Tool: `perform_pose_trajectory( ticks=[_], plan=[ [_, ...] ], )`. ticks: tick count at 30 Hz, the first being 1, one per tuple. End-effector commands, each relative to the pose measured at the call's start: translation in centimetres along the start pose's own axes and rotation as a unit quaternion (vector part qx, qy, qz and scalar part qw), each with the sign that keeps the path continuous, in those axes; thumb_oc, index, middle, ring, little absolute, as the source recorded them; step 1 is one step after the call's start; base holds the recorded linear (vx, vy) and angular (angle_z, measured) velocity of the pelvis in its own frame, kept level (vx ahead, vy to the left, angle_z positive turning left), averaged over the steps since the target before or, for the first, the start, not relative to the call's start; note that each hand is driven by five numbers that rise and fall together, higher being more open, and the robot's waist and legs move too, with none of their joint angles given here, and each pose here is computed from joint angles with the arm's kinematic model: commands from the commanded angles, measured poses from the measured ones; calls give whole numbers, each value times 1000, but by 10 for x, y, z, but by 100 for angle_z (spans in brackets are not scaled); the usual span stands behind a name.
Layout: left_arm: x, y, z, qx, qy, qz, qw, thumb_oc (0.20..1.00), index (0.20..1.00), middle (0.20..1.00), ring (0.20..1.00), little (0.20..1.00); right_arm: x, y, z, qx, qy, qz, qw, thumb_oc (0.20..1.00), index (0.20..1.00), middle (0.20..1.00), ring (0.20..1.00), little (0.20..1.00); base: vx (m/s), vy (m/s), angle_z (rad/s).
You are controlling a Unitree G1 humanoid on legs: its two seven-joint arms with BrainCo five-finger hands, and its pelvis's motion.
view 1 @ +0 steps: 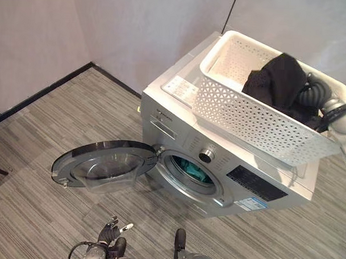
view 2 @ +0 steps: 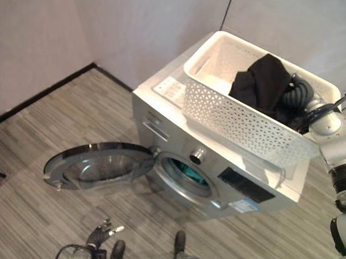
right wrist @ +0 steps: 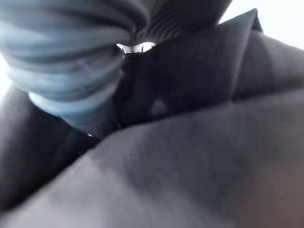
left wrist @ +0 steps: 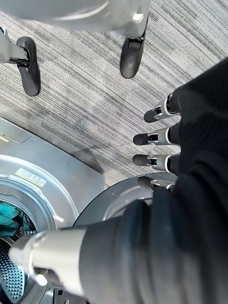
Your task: Grab the laundry basket,head to the washer,open it,put in the laundry and shut it.
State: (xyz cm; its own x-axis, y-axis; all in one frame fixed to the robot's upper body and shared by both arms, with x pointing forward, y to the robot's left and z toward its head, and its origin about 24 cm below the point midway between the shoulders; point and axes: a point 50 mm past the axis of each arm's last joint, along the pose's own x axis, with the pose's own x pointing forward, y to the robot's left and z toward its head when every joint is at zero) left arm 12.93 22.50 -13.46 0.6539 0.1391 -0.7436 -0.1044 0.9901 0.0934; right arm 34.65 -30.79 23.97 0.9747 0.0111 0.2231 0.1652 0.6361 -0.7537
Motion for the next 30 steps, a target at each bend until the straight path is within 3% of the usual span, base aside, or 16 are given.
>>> perform_pose_trajectory(
  ticks=[1,10,12,13,17,22,24,30],
  plan=[
    [2,7,-2,39,10,12,999,1000,1000,1000,1000,1000,8,-26,28,70,-69,-98,990,200,200,200,200,200,-5,108,-7],
    [6,-5,2,37,6,10,999,1000,1000,1000,1000,1000,-7,-39,39,131,-116,-202,964,200,200,200,200,200,-32,127,-5],
    [7,-11,6,32,1,5,999,1000,1000,1000,1000,1000,-16,-43,44,177,-145,-236,944,200,200,200,200,200,-43,194,-1],
    [10,-16,11,17,-2,3,1000,1000,1000,1000,1000,1000,-26,-43,53,241,-190,-259,916,200,200,200,200,200,-43,165,-3],
    [16,-31,30,25,-29,-16,999,1000,1000,1000,1000,1000,-53,-35,73,308,-269,-263,874,200,200,200,200,200,-87,181,-9],
    [19,-44,45,36,-54,-29,997,1000,1000,1000,1000,1000,-72,-26,102,325,-346,-256,842,200,200,200,200,200,-132,166,-49],
    [23,-53,53,69,-61,-37,995,1000,1000,1000,1000,1000,-85,-15,118,362,-392,-243,810,200,200,200,200,200,-175,136,-63],
    [23,-55,57,83,-68,-36,994,1000,1000,1000,1000,1000,-105,-3,131,391,-434,-241,775,200,200,200,200,200,-146,37,-63]
  ],
)
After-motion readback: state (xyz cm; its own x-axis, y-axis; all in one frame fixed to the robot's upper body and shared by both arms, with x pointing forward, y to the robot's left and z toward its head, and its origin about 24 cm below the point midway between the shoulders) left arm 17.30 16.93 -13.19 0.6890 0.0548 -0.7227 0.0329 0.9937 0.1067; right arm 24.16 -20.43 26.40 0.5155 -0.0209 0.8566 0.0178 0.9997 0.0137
